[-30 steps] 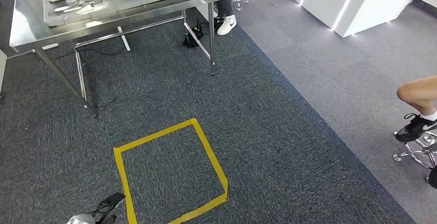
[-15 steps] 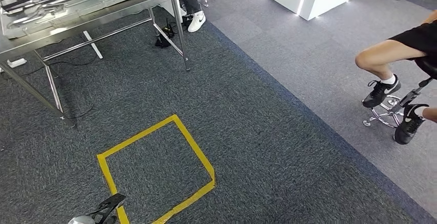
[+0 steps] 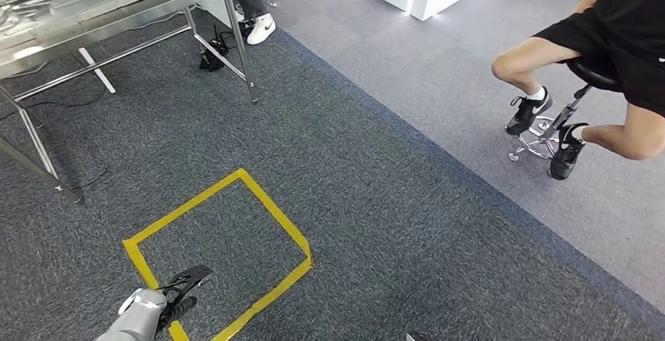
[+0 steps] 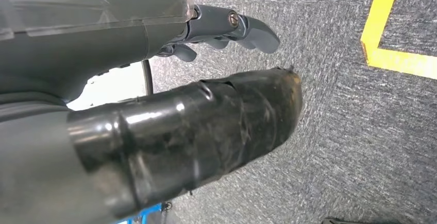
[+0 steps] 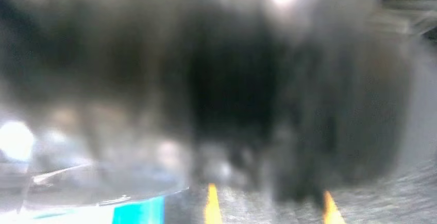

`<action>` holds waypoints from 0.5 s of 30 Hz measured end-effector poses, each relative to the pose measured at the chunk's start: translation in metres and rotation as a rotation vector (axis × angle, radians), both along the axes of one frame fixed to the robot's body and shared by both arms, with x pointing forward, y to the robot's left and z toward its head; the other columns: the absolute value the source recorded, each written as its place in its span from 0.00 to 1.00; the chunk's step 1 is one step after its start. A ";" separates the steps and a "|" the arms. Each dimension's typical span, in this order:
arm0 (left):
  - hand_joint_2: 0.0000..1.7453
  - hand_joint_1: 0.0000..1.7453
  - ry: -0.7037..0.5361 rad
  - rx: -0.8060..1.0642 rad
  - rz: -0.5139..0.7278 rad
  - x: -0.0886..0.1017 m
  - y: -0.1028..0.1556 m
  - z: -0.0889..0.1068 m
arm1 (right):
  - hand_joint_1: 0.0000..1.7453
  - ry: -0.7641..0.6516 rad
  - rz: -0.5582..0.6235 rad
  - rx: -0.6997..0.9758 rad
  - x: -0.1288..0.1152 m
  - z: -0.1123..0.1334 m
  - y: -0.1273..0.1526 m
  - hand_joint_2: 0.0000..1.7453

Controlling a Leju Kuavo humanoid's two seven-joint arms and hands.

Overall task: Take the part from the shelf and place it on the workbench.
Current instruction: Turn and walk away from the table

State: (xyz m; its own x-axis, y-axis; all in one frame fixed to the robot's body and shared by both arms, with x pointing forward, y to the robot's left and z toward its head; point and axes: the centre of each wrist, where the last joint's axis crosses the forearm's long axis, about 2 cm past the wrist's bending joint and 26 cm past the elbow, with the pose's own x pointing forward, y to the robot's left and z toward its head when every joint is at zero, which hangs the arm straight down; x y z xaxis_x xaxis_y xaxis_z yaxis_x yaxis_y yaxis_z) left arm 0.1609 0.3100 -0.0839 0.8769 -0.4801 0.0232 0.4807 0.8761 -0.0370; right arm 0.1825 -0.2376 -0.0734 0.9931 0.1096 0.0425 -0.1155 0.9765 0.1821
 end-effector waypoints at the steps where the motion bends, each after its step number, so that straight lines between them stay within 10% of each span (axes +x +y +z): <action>1: 0.00 0.00 0.001 0.001 0.001 -0.001 0.000 0.000 | 0.00 0.000 -0.004 0.002 -0.001 0.000 0.000 0.00; 15: 0.00 0.00 -0.008 0.002 -0.008 0.007 -0.005 0.002 | 0.00 -0.011 -0.026 0.012 0.002 0.001 0.000 0.00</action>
